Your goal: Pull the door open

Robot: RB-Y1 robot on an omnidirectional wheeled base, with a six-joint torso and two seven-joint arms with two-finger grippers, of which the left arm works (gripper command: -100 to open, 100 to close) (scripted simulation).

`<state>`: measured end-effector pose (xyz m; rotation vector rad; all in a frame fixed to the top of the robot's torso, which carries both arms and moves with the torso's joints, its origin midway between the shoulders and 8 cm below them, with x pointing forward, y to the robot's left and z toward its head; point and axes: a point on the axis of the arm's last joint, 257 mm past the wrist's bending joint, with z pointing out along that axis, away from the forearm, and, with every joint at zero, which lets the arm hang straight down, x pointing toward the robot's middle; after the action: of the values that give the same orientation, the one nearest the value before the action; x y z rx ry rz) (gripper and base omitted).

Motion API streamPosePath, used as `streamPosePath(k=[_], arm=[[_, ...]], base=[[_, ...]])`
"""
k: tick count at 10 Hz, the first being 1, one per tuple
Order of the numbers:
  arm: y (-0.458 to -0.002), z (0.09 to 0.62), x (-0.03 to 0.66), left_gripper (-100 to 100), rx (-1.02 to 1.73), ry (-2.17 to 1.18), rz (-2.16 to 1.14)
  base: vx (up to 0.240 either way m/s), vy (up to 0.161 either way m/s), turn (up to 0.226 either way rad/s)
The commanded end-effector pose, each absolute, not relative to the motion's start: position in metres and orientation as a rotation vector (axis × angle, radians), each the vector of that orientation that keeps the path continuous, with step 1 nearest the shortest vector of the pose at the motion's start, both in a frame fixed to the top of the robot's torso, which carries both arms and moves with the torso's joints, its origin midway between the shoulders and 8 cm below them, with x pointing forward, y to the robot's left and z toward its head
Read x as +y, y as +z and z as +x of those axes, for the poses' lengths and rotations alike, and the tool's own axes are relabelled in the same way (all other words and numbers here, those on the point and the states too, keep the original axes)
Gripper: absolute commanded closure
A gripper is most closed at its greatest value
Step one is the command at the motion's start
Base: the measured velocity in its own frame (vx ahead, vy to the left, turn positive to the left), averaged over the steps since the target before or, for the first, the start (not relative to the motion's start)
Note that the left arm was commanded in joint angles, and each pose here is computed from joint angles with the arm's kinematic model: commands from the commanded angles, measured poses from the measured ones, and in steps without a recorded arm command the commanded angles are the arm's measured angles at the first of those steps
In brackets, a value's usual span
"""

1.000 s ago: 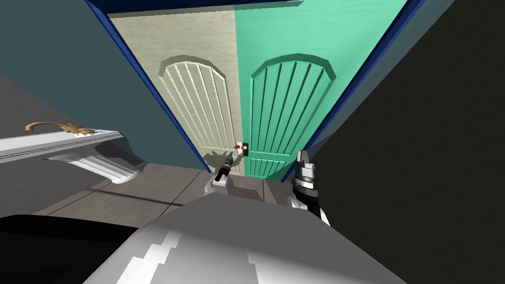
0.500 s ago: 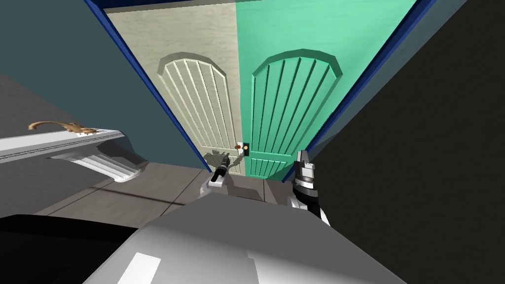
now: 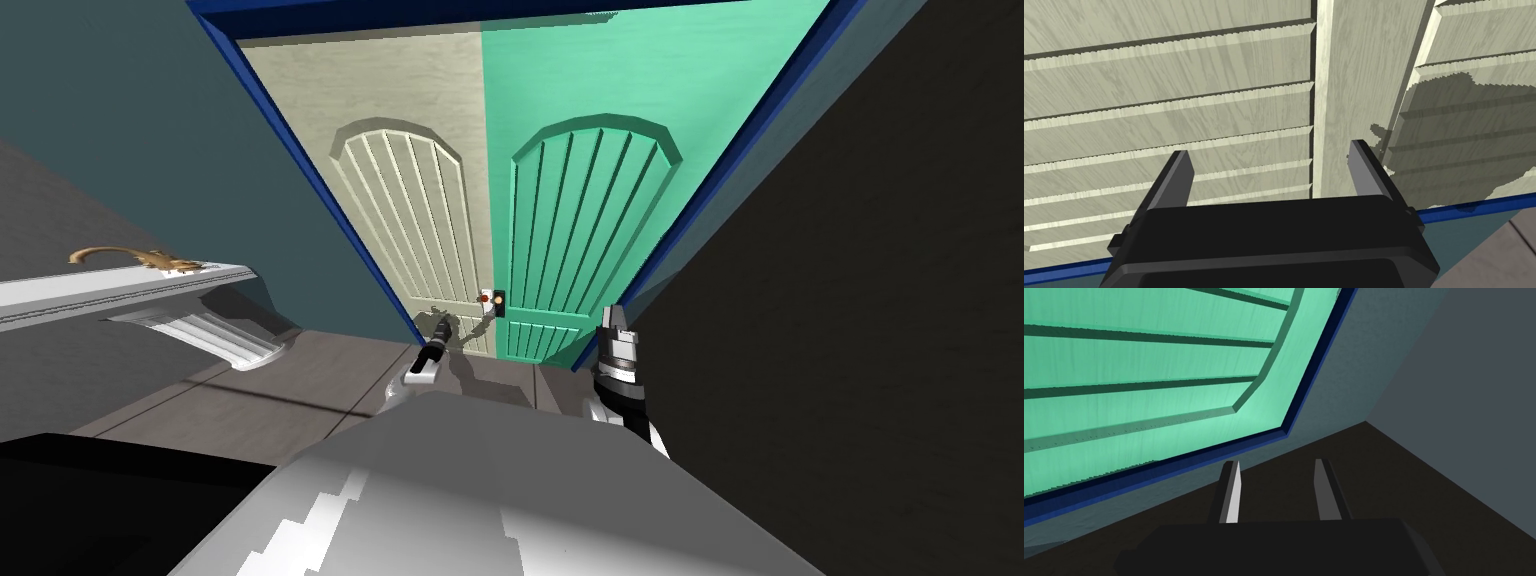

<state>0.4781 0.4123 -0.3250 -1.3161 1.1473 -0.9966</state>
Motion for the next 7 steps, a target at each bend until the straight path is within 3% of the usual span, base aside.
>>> streamPosePath(k=[1,7], arm=[[-0.326,0.472,0.438,-100,1.127,-0.967,-1.332],[-0.306,0.496,0.419,-100,1.105,-1.045,-1.301]], base=[[0.117,-0.003,-0.095],[0.186,-0.009,-0.146]])
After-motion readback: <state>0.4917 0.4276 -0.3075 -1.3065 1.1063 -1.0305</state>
